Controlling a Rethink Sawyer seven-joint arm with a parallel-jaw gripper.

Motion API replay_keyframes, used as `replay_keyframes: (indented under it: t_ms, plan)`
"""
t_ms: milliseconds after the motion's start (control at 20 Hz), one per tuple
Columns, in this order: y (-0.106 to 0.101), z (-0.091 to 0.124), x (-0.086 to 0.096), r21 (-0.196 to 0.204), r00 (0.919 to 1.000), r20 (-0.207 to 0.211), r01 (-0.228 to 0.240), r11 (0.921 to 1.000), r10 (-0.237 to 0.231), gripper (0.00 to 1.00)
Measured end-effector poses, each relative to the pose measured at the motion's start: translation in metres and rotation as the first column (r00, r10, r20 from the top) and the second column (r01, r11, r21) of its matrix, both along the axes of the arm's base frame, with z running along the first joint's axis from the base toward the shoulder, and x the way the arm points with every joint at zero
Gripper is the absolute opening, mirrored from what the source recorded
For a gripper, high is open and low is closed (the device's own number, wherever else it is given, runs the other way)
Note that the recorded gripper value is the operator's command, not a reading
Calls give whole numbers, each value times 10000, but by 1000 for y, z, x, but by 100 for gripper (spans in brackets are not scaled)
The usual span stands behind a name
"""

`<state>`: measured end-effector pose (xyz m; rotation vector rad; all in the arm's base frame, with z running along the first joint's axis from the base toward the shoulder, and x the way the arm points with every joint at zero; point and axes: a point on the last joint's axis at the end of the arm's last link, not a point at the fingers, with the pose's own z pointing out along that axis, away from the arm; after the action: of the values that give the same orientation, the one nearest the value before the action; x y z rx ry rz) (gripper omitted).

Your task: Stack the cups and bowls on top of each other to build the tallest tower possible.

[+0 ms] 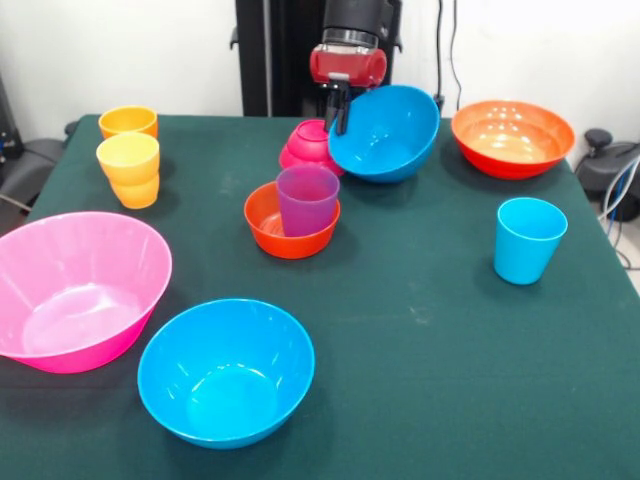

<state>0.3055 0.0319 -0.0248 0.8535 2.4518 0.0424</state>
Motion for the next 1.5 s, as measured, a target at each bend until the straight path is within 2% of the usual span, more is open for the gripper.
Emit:
replay_keyframes:
  t_ms: [100,150,300,800,1100,1150,1350,1500]
  plan:
    - [1,1,1,42,10000,-11,36,10000,-36,0]
    - [1,1,1,63,10000,-17,54,10000,-54,100]
    - [12,4,7,174,9998,167,-140,9997,138,100]
    - [12,5,10,279,9999,-27,123,9995,-123,100]
    - [12,5,10,297,9999,-25,126,9995,-125,100]
    - [11,4,8,271,9999,-27,155,9995,-154,0]
    - [7,1,4,187,9995,-135,275,9994,-273,0]
    - [7,0,3,184,9997,51,242,9995,-243,0]
